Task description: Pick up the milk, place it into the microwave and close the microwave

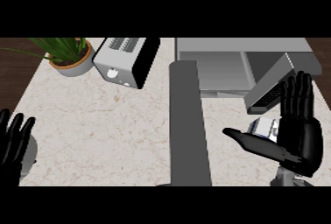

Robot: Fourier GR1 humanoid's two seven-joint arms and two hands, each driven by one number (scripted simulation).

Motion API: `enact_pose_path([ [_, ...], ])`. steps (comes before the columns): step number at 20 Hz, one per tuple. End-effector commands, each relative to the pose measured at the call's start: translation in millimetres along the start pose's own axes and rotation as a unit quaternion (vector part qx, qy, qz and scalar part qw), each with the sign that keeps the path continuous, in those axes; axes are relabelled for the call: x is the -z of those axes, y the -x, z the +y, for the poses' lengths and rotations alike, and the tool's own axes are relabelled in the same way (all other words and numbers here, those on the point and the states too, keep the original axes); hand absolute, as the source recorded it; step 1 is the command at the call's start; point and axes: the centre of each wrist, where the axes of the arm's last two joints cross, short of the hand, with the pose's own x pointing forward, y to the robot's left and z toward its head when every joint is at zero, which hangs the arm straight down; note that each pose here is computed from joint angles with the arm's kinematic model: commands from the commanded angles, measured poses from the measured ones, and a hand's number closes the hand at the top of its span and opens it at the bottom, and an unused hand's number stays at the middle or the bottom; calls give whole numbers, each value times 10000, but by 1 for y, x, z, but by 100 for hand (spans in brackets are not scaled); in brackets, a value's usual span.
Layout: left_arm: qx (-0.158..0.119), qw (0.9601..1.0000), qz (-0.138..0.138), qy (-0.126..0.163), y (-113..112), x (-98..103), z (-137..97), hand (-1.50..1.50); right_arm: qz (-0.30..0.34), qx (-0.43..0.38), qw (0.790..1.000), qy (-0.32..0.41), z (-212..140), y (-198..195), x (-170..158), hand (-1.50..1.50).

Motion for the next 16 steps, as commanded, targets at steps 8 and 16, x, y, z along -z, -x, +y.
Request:
enact_pose_path([
  [8,-80,9999,30,72,10,-32,22,-150,443,-227,9975,494,-40,73,-4,-150],
  [16,74,10000,-9,55,13,-36,3,-150,544,-427,9948,745,-65,94,-28,-150],
])
